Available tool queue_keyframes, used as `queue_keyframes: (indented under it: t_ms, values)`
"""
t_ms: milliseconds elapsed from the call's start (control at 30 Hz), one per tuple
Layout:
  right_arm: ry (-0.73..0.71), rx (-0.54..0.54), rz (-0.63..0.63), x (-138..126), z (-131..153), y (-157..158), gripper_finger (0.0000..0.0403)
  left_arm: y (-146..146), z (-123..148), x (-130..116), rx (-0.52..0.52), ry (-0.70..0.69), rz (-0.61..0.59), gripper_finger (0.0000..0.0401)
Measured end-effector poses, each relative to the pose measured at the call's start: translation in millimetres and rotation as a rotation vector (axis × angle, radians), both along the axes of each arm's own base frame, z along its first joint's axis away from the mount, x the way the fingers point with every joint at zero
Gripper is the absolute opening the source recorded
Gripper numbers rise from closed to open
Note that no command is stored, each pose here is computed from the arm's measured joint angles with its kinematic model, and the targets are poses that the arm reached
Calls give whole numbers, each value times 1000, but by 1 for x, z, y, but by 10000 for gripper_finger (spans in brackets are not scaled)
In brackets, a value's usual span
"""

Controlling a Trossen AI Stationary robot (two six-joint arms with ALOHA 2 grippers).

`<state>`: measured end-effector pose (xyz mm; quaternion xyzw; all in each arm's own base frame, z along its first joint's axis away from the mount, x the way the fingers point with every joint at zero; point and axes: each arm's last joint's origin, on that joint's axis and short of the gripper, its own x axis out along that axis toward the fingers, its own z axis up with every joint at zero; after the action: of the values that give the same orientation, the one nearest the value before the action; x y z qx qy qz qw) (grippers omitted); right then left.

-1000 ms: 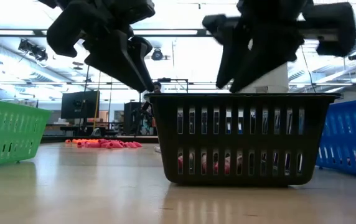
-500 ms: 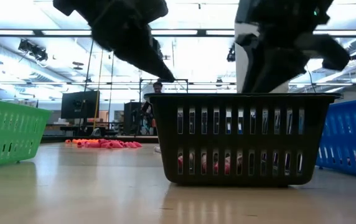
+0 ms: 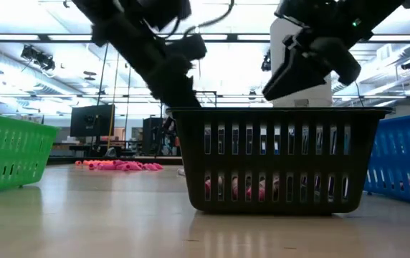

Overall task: Sort crayons
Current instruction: Put the pink crayon into the black bin

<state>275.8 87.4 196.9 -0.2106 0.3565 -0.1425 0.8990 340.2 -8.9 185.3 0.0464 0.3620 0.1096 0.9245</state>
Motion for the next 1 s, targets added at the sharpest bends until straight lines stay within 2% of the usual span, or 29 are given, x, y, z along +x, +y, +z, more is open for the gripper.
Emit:
queue_keyframes:
  t_ms: [167, 300, 400, 500, 667, 1000]
  values:
    - [-47, 26, 2, 3, -6, 1, 111, 17, -8, -2, -28, 51, 86, 185]
    - [18, 69, 42, 5, -15, -3, 111, 13, -10, -4, -17, 87, 58, 185]
    - [59, 142, 100, 11, -20, -11, 111, 4, -10, -4, 7, 93, 9, 185]
    - [99, 208, 123, 18, -27, -26, 111, -8, -11, -4, 31, 74, -48, 185]
    - [107, 260, 144, 24, -26, -51, 111, -20, -24, -14, 51, -1, -109, 185]
    - [112, 318, 175, 29, -23, -87, 111, -26, -40, -38, 65, -125, -88, 185]
